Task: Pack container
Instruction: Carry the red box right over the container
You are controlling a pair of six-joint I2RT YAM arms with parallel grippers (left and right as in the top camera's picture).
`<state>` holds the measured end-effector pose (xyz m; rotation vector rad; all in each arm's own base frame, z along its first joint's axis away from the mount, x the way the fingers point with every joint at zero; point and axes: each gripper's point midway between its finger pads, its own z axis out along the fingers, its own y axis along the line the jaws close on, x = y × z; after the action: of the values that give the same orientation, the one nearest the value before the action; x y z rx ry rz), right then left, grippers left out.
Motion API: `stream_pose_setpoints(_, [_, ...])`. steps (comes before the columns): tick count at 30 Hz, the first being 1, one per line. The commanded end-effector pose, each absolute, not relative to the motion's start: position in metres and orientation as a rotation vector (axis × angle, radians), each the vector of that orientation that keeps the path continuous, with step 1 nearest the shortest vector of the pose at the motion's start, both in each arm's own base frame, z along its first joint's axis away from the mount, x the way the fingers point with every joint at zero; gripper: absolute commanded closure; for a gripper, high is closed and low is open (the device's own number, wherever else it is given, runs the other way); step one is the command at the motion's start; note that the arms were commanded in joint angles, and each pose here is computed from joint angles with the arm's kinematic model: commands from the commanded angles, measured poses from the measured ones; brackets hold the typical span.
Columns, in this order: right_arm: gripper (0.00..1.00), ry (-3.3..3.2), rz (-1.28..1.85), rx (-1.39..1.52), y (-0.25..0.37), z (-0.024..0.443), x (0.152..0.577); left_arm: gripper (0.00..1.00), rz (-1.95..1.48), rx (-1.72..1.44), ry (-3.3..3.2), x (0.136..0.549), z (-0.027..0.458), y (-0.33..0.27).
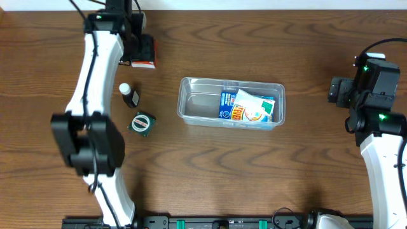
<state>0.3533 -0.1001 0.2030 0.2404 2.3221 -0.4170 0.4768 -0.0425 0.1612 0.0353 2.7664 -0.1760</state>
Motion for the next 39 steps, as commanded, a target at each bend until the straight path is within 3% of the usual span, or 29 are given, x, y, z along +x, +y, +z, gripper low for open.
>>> stream_pose_setpoints(1, [0.01,2.31,-0.426,0.267,-0.104,0.207,0.352,0.4,-0.36,0.075,2.73,0.455,0.198,-0.084])
stream_pose_setpoints(6, [0.01,2.31,-0.426,0.267,-0.104,0.207,0.352,0.39,-0.423,0.209,2.762,0.417,0.217,-0.128])
stream_pose_setpoints(21, [0.01,2.31,-0.426,0.267,-0.104,0.207,0.352,0.39,-0.43,0.426,2.953,0.343,0.178,-0.214])
stream_pose_setpoints(27, [0.01,2.31,-0.426,0.267,-0.104,0.207,0.352,0.39,-0.252,0.352,3.019,0.333,0.15,-0.207])
stream_pose_setpoints(39, [0.01,2.31,-0.426,0.267,-0.104,0.207,0.352,0.39,-0.296,0.22,2.983,0.34,0.095,-0.222])
